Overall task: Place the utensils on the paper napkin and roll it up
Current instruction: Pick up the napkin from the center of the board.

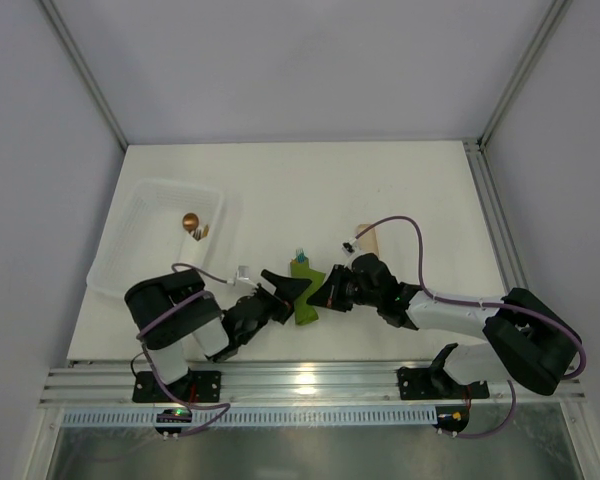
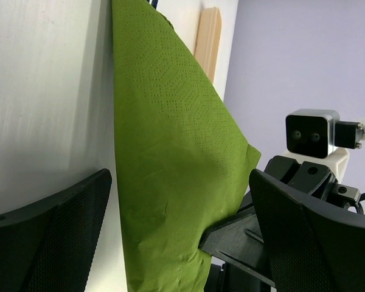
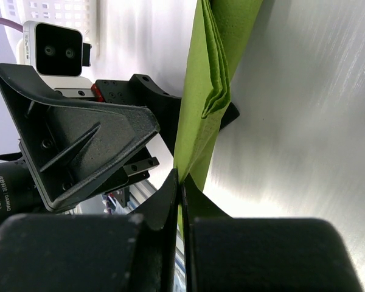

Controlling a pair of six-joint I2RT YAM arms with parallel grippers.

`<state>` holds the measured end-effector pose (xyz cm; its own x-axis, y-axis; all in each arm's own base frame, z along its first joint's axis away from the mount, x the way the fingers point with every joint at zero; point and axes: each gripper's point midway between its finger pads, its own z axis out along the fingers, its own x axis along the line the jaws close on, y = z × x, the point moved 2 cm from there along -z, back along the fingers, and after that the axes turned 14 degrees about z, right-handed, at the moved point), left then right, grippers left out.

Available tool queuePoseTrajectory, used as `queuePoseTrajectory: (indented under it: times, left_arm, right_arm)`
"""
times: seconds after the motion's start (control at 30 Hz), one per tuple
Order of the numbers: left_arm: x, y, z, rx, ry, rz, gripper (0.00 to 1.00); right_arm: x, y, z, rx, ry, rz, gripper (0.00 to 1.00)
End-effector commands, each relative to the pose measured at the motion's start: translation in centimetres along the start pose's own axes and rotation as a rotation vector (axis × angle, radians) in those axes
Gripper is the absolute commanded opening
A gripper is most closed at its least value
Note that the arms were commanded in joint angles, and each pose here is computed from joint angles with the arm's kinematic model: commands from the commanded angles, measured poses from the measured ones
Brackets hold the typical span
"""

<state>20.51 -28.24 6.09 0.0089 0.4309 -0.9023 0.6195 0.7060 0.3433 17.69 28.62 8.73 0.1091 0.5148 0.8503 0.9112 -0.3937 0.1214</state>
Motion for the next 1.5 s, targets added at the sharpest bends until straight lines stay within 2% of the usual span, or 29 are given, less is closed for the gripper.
queuePoseTrajectory:
  times: [0.0, 0.17, 0.27, 0.5, 1.03, 1.13, 1.27, 1.37, 1.47]
  left_arm:
    - [2.9, -0.3, -0.3, 0.027, 0.078, -0.004, 0.97]
    - [2.8, -0.1, 0.3, 0.03, 0.048, -0.009, 0.93]
    - [2.4, 0.1, 0.7, 0.035, 0.016, -0.014, 0.85]
    - [1.8, -0.4, 1.2, 0.066, -0.029, -0.013, 0.75]
    - [0.9, -0.9, 1.6, 0.1, -0.074, 0.037, 0.67]
    - [0.9, -1.0, 1.7, 0.109, -0.08, 0.045, 0.62]
    - [1.0, -1.0, 1.9, 0.113, -0.081, 0.054, 0.45]
    - [1.0, -1.1, 2.0, 0.123, -0.082, 0.058, 0.39]
    - [0.9, -1.3, 2.2, 0.136, -0.094, 0.064, 0.39]
  right_arm:
    - [1.0, 0.3, -0.2, -0.013, 0.044, -0.009, 0.04]
    - [0.8, 0.2, -0.2, -0.012, 0.038, -0.007, 0.03]
    - [0.7, 0.2, -0.2, -0.014, 0.035, -0.005, 0.03]
    - [-0.3, 0.0, -0.2, -0.016, 0.017, 0.003, 0.03]
    - [-2.5, -0.4, -0.7, -0.026, -0.017, 0.019, 0.04]
    - [-2.3, -0.2, -0.7, -0.028, -0.015, 0.017, 0.04]
    - [-2.3, -0.1, -0.7, -0.029, -0.015, 0.014, 0.04]
    - [-2.5, -0.1, -0.8, -0.03, -0.02, 0.016, 0.04]
    - [-2.5, -0.1, -0.8, -0.03, -0.021, 0.015, 0.04]
